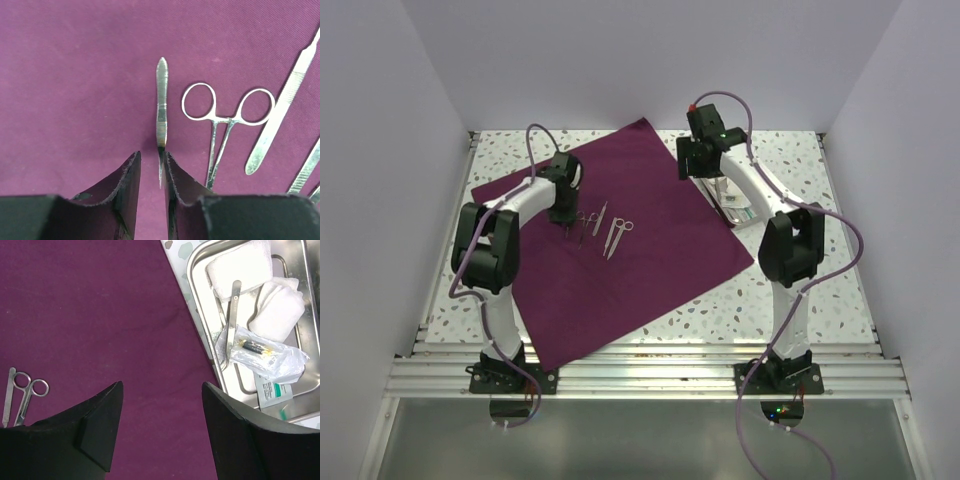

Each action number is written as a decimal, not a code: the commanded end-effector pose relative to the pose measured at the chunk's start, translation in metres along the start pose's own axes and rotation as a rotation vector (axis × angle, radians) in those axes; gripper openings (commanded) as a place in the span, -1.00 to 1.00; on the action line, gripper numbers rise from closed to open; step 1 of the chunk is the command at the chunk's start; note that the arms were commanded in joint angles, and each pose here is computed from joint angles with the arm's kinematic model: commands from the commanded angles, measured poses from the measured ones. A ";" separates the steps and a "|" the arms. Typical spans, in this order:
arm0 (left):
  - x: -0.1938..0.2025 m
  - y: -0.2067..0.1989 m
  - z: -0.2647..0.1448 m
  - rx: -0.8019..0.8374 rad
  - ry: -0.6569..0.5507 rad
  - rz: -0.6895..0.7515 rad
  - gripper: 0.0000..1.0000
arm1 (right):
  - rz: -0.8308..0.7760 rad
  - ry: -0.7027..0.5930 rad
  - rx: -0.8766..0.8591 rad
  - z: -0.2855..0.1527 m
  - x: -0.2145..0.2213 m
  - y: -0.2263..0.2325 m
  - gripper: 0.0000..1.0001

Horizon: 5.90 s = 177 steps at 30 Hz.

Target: Prepare the surgical pack

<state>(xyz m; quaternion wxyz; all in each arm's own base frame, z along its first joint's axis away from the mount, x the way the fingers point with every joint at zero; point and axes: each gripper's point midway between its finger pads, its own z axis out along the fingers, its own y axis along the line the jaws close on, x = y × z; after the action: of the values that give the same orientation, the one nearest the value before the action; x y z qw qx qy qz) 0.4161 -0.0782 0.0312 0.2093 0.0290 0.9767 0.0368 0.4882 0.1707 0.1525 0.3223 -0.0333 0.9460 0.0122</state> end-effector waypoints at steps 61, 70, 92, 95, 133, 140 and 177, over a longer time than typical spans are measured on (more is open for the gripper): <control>-0.026 -0.108 -0.135 0.731 -0.155 -0.167 -0.18 | 0.346 0.246 -0.757 -0.014 0.064 0.227 -1.00; -0.033 -0.068 -0.096 0.457 -0.134 -0.089 0.00 | -0.046 -0.017 0.016 0.011 0.001 0.027 -1.00; 0.007 -0.048 -0.048 0.198 -0.016 -0.034 0.29 | -0.248 -0.005 0.401 0.052 -0.019 -0.103 -0.19; 0.007 -0.050 -0.043 0.188 -0.010 -0.028 0.29 | -0.153 -0.026 0.381 0.037 -0.027 -0.098 -0.04; 0.042 -0.052 0.004 0.121 0.077 0.002 -0.98 | 0.113 0.029 -0.101 -0.040 0.019 0.019 -0.02; 0.020 -0.053 -0.022 0.166 0.047 -0.014 -1.00 | 0.159 0.093 -0.285 -0.032 0.031 0.080 0.10; -0.013 -0.087 -0.097 0.429 -0.082 -0.075 -1.00 | 0.538 0.281 -0.792 0.028 0.063 0.279 -0.18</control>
<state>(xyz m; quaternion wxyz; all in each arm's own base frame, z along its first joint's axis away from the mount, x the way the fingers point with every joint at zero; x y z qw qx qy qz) 0.3805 -0.1672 0.0919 0.2074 0.0378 0.9646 -0.1583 0.4284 0.4316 0.0730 0.1285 0.0965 0.8949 0.4163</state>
